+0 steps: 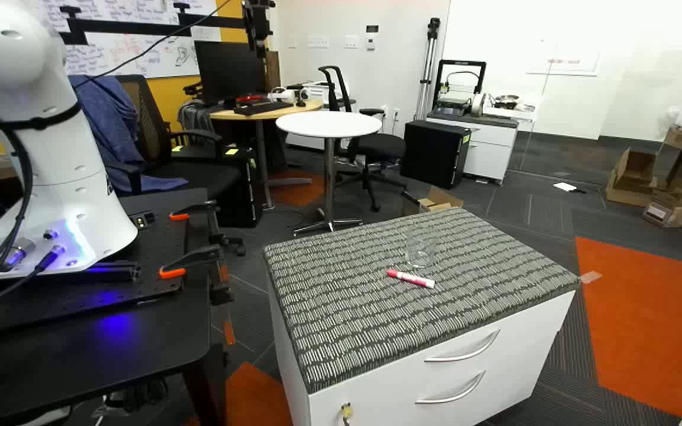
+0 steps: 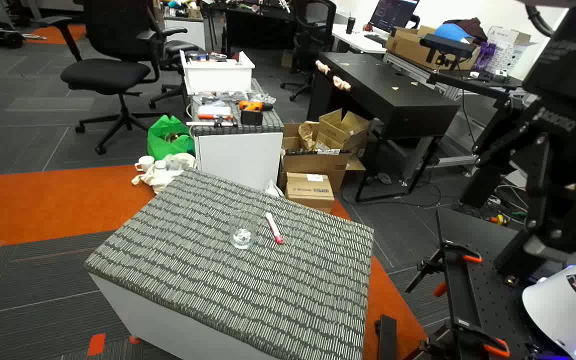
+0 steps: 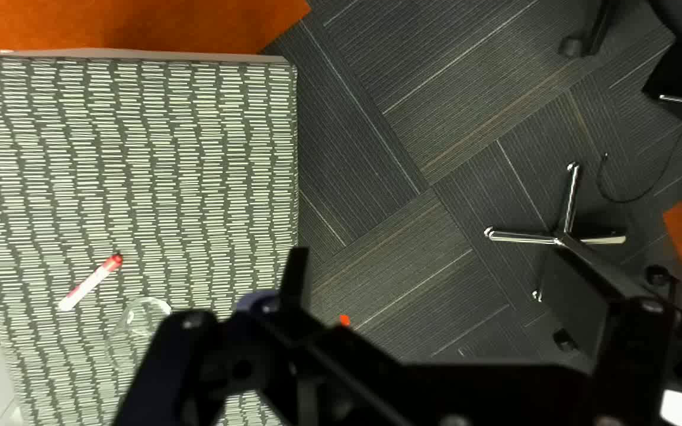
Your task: Move the glass away from the marker
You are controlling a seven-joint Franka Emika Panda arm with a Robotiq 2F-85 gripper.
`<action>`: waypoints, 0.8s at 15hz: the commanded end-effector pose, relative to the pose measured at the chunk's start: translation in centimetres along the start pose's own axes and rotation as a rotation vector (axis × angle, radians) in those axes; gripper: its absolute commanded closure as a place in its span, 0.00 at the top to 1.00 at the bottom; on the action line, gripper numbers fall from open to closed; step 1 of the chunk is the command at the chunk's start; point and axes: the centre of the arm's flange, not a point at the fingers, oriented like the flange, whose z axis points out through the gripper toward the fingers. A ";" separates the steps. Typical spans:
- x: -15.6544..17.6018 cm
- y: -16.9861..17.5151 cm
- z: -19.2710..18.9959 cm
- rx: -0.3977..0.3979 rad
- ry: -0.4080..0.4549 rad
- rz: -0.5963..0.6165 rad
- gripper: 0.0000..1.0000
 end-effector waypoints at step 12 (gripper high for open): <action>1.7 1.1 0.2 -0.061 0.106 0.010 1.00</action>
